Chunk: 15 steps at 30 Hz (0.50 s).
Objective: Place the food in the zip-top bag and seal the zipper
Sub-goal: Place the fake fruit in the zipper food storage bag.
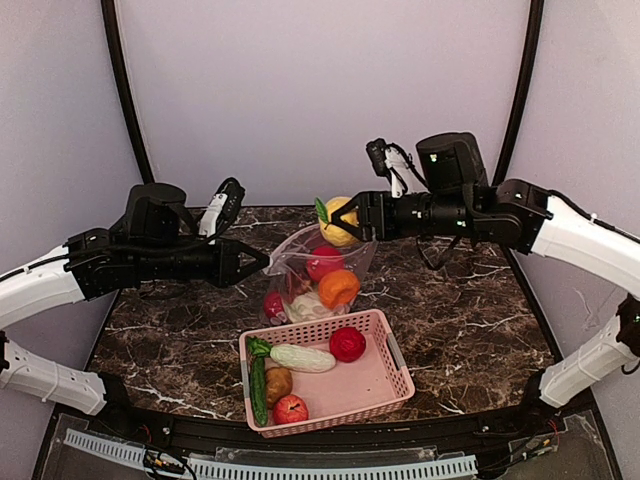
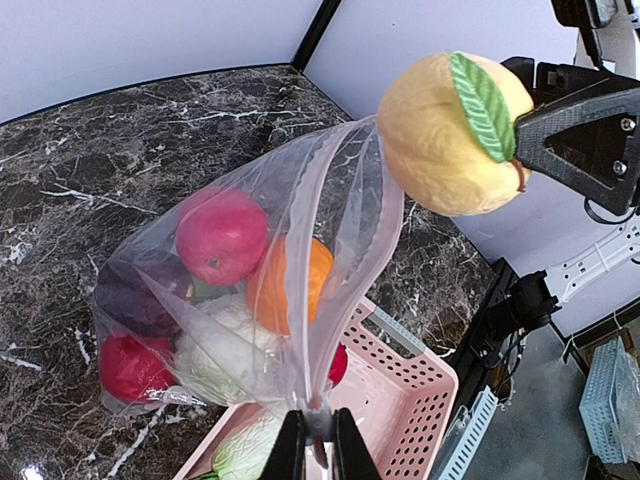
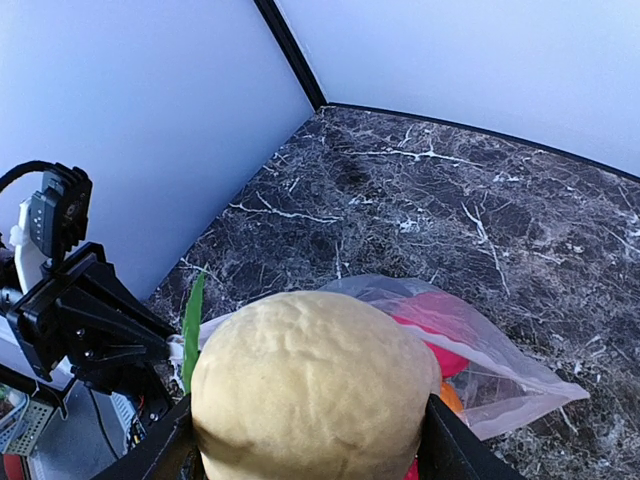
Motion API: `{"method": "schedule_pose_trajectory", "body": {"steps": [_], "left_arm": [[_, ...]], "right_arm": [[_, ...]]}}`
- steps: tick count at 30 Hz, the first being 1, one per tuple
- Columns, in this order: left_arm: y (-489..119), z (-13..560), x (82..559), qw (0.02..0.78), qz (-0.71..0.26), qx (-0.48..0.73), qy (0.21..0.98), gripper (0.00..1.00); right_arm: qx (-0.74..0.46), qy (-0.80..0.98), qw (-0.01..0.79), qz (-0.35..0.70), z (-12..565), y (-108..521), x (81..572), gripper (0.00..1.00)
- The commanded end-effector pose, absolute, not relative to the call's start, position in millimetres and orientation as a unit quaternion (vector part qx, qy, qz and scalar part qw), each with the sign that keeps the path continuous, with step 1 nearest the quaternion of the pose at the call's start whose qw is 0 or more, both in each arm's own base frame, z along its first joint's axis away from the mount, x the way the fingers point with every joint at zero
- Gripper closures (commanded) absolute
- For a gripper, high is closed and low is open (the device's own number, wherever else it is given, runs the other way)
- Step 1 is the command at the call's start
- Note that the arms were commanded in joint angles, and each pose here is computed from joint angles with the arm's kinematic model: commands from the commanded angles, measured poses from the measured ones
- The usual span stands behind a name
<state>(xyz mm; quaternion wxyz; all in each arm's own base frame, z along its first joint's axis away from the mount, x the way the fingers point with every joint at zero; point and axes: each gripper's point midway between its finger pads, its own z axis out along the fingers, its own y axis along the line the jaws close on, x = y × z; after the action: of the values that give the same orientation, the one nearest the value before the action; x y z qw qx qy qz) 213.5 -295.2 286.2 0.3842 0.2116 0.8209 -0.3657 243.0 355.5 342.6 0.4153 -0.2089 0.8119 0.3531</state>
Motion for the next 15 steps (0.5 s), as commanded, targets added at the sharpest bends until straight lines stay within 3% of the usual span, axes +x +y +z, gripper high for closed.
{"method": "schedule_pose_trajectory", "body": {"steps": [1,15], "left_arm": [[-295,293,212,0.391,-0.376,0.214,0.812,0.99],[-298,293,210,0.387,-0.385,0.22,0.809,0.99]], "right_arm": [[-0.203,0.814,0.425,0.339,341,361,256,0.46],[-0.195,0.861,0.389,0.266,284,368,275,0.46]]}}
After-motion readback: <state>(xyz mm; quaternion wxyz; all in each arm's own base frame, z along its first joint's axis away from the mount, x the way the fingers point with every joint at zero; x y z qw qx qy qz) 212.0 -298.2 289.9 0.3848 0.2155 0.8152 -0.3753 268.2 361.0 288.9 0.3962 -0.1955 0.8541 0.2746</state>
